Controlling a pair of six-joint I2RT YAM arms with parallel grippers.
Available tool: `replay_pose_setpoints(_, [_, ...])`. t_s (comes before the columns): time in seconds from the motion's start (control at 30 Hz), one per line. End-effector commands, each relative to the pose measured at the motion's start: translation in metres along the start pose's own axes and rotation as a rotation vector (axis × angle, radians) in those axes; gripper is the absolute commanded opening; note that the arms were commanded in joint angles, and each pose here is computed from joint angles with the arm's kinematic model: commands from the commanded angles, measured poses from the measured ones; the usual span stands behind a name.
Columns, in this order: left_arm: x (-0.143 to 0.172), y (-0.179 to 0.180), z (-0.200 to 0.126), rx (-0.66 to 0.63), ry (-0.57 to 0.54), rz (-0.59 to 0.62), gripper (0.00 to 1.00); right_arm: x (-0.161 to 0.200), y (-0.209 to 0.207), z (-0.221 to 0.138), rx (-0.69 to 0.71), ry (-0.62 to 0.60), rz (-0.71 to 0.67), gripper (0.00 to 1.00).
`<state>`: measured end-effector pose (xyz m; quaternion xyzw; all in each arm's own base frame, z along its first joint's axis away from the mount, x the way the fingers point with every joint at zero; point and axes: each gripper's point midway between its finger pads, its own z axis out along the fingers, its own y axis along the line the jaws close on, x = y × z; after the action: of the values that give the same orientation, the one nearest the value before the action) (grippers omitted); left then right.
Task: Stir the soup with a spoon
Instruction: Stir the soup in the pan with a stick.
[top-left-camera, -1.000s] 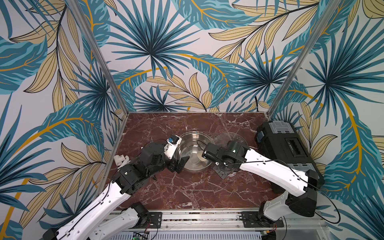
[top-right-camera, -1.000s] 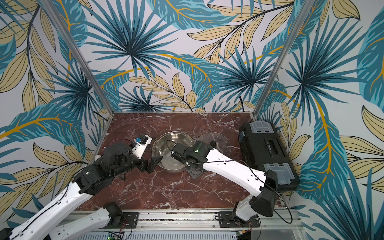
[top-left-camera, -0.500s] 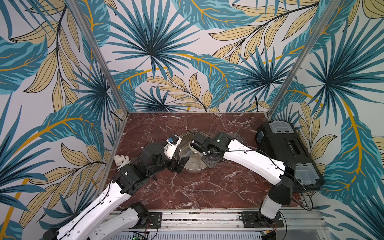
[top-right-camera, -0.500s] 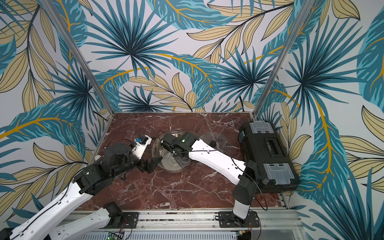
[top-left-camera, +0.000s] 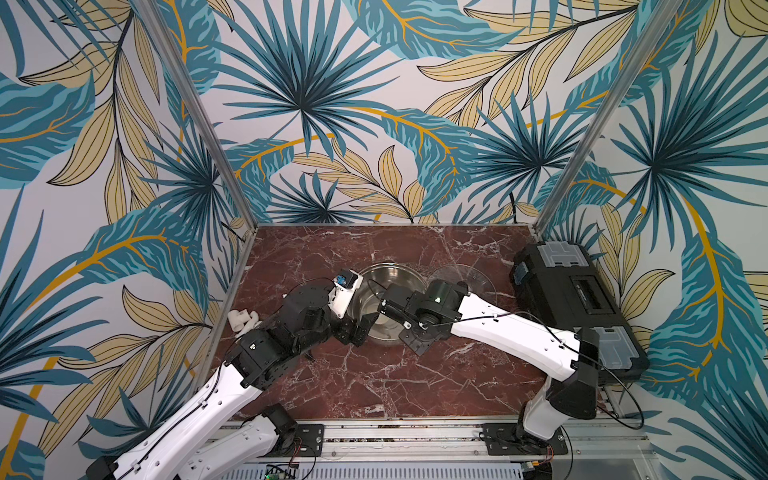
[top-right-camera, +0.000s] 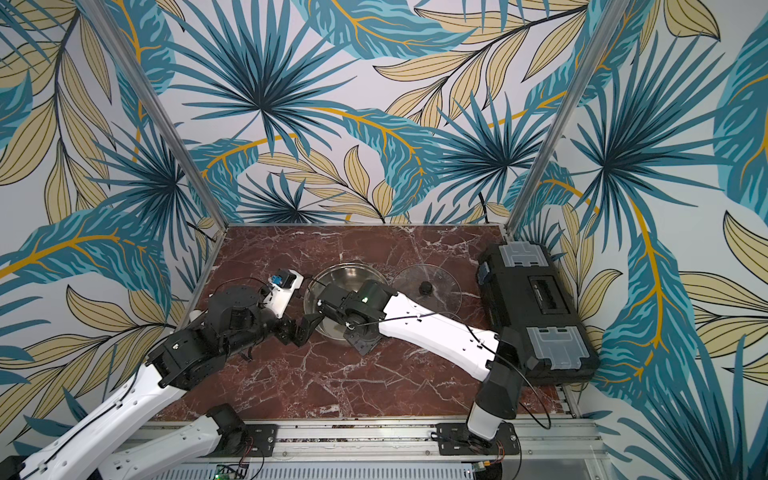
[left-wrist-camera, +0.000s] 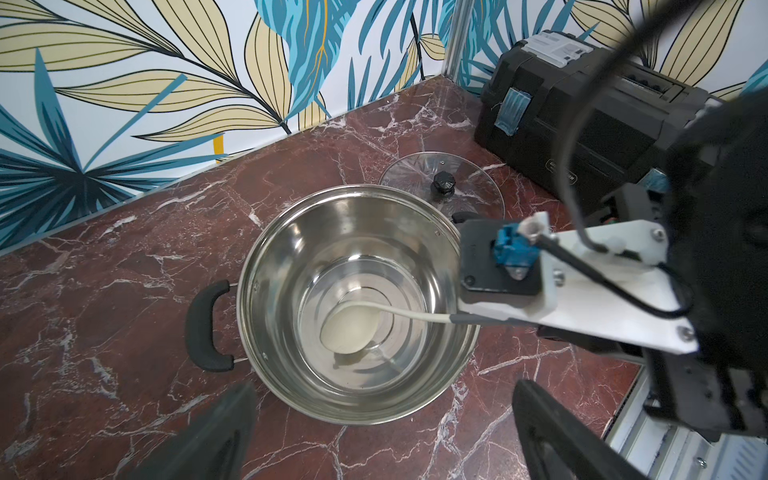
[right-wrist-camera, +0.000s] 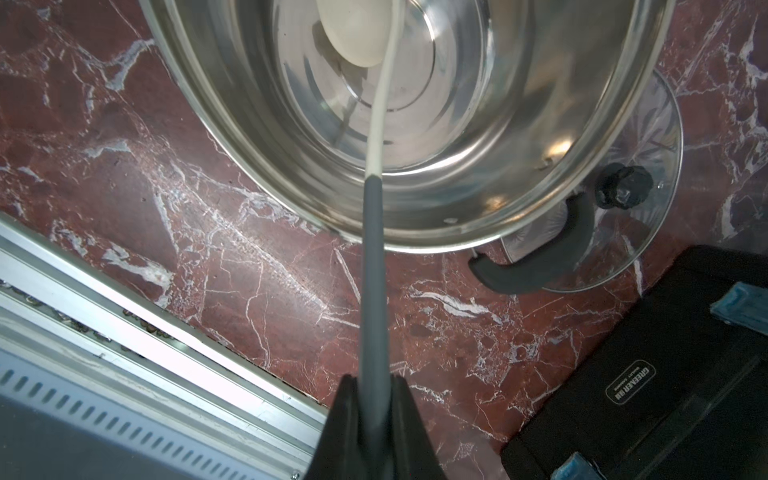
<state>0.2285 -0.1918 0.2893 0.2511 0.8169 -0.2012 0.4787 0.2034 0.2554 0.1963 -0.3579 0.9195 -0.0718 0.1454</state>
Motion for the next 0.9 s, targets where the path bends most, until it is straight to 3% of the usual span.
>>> replay_pose_setpoints(0.0, [0.006,0.002,0.004,-0.006,0.013,-0.006,1.0,0.025,-0.014,-0.007,0.039,0.01,0.026,0.0])
replay_pose_setpoints(0.17, [0.005,0.001,0.006,0.001,0.017,-0.006,1.0,0.047,-0.04,-0.007,0.144,0.023,0.023,0.0])
replay_pose_setpoints(0.33, [0.002,-0.002,0.007,0.012,0.014,-0.02,1.0,0.043,-0.059,-0.006,0.19,0.027,0.046,0.0])
replay_pose_setpoints(0.63, [0.004,-0.003,0.008,0.021,0.022,-0.023,1.0,-0.01,-0.06,-0.003,0.222,-0.022,0.048,0.0])
replay_pose_setpoints(0.87, [0.003,-0.003,0.007,0.019,0.02,-0.031,1.0,-0.047,-0.022,0.002,0.097,-0.049,0.036,0.0])
